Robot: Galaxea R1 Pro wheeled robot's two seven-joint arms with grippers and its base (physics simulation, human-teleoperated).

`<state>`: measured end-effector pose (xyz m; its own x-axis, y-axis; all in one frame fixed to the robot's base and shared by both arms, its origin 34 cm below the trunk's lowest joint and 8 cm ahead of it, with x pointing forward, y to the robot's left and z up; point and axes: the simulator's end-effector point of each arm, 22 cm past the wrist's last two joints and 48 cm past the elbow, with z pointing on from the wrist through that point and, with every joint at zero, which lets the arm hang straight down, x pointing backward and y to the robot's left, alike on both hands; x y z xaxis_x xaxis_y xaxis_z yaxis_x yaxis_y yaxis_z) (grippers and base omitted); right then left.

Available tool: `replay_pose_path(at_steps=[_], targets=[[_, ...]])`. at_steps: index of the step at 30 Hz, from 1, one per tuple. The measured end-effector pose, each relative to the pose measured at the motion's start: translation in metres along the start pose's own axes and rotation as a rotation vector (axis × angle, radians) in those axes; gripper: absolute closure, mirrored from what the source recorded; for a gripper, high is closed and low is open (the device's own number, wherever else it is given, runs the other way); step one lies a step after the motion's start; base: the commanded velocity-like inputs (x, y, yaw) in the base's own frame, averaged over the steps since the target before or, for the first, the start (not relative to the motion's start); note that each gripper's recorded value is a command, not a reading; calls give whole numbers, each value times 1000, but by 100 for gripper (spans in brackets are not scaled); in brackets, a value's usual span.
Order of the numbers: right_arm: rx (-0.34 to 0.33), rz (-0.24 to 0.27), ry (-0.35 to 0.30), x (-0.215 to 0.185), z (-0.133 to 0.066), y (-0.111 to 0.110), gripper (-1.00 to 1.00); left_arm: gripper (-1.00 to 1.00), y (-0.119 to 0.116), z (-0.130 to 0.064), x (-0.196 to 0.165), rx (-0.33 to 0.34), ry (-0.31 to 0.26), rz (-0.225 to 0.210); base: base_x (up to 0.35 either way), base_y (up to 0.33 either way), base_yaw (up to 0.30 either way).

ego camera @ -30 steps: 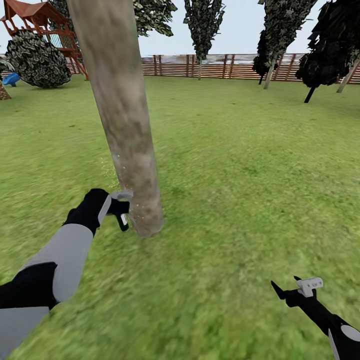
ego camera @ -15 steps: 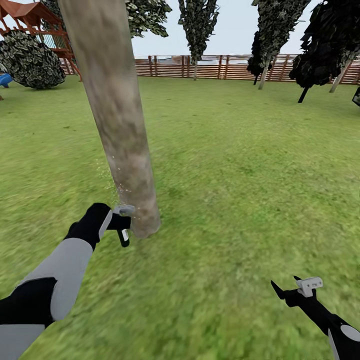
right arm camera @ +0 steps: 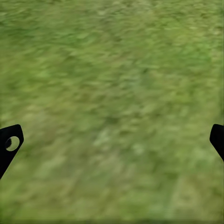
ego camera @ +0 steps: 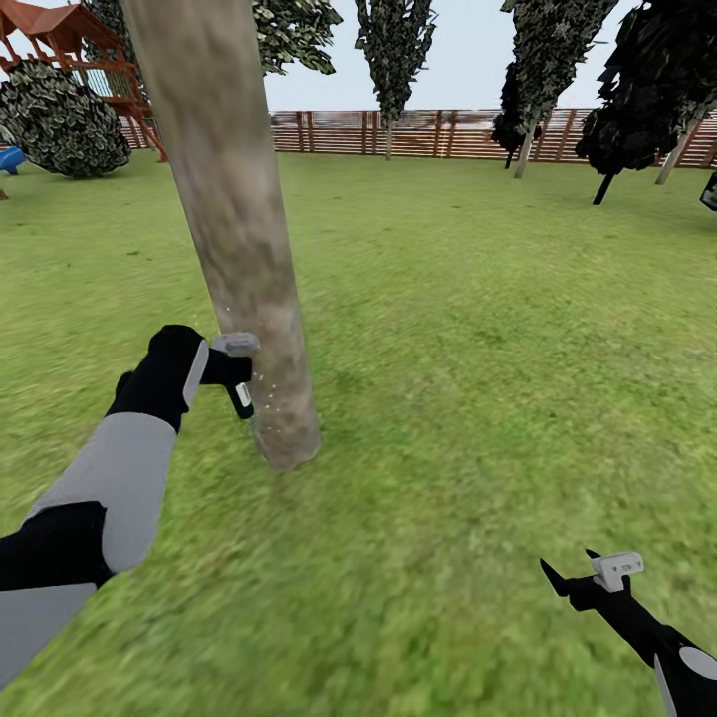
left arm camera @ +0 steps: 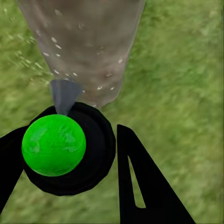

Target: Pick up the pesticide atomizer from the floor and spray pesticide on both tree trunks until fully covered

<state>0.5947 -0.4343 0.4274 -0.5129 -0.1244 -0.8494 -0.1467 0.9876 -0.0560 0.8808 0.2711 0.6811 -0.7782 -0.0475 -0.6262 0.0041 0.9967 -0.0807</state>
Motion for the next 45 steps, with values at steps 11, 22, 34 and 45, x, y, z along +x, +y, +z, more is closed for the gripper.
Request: replay_pose_path(at_steps=[11,22,34,45], targets=[[-2,1,1,1,0,1,-100,100,4,48,127,-3,178,8,0,0,0],[-2,1,0,0,0,1,-100,100,-19,41,110,78,151,56,0,0,0],[-4,0,1,1,1,3,-100,100,-6,15,39,51,61,68,0,0,0],[-8,1,1,1,1,5,-100,100,-2,19,48,41,72,66,29,-239,0]])
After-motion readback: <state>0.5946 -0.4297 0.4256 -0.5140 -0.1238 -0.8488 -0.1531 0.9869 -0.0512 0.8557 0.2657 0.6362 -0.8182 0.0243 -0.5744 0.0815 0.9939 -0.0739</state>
